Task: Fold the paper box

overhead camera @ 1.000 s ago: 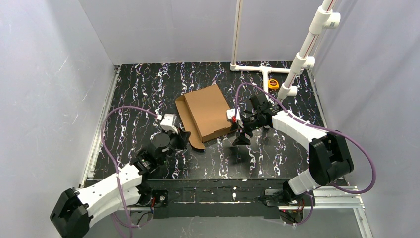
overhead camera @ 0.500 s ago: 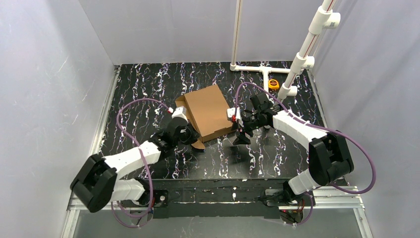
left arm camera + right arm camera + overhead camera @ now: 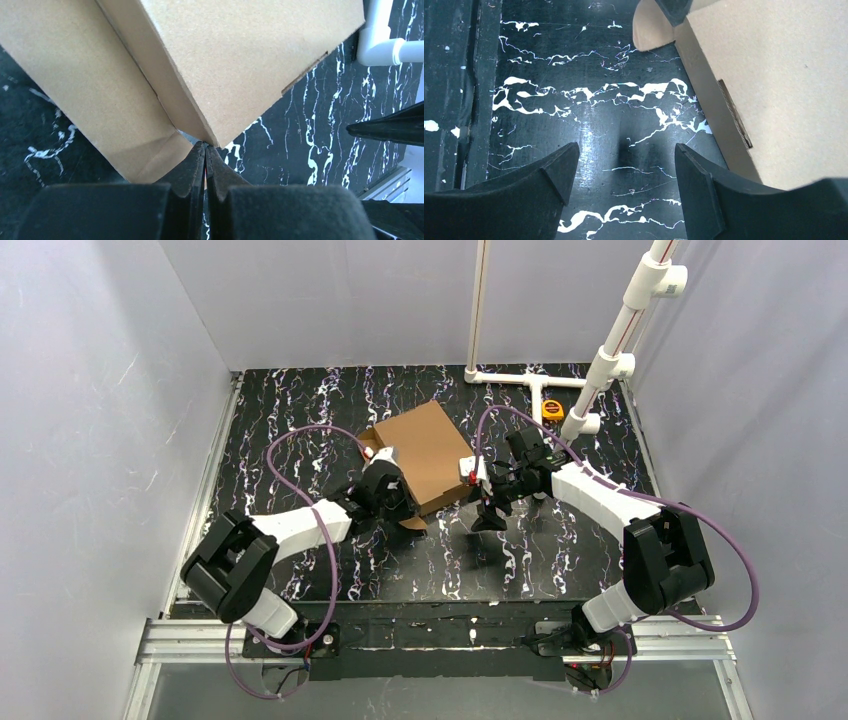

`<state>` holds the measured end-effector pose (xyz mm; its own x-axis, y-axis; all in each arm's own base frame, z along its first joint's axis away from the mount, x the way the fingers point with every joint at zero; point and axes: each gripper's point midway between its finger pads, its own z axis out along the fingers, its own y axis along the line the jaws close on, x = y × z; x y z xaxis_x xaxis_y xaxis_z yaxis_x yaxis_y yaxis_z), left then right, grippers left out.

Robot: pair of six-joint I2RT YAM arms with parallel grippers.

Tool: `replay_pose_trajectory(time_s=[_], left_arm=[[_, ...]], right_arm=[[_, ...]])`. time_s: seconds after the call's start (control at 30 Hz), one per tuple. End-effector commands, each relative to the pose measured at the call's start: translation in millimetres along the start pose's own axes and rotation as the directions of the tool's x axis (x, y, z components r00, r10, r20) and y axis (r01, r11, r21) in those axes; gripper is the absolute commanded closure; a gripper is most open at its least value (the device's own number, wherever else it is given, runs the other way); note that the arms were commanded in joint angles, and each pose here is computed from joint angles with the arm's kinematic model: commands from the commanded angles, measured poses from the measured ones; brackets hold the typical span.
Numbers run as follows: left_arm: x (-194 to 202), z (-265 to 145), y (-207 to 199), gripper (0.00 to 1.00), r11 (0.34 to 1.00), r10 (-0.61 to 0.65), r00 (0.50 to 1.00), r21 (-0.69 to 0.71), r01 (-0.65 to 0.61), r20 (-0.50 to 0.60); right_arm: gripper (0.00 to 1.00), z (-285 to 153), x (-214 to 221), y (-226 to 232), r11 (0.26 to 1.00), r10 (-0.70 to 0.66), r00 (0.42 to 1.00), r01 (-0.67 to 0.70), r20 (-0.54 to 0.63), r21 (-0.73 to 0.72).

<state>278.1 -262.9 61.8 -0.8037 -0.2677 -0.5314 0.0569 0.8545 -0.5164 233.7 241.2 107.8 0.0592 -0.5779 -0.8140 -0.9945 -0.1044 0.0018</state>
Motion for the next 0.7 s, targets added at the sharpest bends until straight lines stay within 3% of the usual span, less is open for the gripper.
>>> replay_pose_trajectory(time_s=[0.0,0.13,0.2,0.27,0.3,0.33,0.37,0.47,0.57,0.67], left_arm=[[-20.0,-4.7,-24.1,1.00,0.995,0.066,0.997,0.068,-0.068,0.027],[-31.6,-29.7,-23.3,1.00,0.978,0.180,0.978,0.092,-0.189,0.105],[-36.9,-50.2,-18.7,0.91,0.960,0.242,0.956,0.101,-0.260,0.167],[-34.7,-63.2,-12.0,0.59,0.934,0.307,0.928,0.121,-0.337,0.213],[-29.5,-66.8,-11.4,0.35,0.917,0.329,0.916,0.155,-0.368,0.228],[-23.3,-69.6,-11.3,0.18,0.899,0.342,0.908,0.196,-0.391,0.243],[-19.0,-70.2,-8.3,0.05,0.888,0.351,0.900,0.213,-0.407,0.259],[-7.7,-70.9,-9.8,0.02,0.820,0.420,0.851,0.270,-0.504,0.315],[-2.9,-76.1,-16.4,0.02,0.698,0.499,0.730,0.283,-0.658,0.467],[4.1,-78.7,-16.9,0.08,0.548,0.628,0.555,0.197,-0.813,0.545]], right_arm=[[0.22,-6.5,-10.6,-10.8,0.999,-0.018,1.000,0.017,0.023,0.028],[0.22,-8.6,-10.3,-10.4,0.999,-0.018,0.999,0.017,0.027,0.028],[0.22,-8.4,-10.2,-9.8,1.000,-0.021,0.999,0.021,0.029,0.023],[0.22,-7.7,-9.5,-8.5,1.000,-0.020,0.999,0.019,0.029,0.016],[0.22,-7.6,-9.7,-8.3,1.000,-0.020,0.999,0.020,0.030,0.014],[0.22,-7.8,-9.9,-8.5,1.000,-0.021,0.999,0.020,0.031,0.014],[0.22,-7.4,-9.4,-8.0,1.000,-0.020,0.999,0.019,0.030,0.011],[0.22,-7.3,-9.0,-8.1,1.000,-0.017,0.999,0.017,0.030,0.010],[0.22,-7.2,-9.1,-7.9,1.000,-0.017,0.999,0.017,0.030,0.009],[0.22,-6.9,-7.5,-8.3,1.000,-0.013,1.000,0.013,0.028,0.009]])
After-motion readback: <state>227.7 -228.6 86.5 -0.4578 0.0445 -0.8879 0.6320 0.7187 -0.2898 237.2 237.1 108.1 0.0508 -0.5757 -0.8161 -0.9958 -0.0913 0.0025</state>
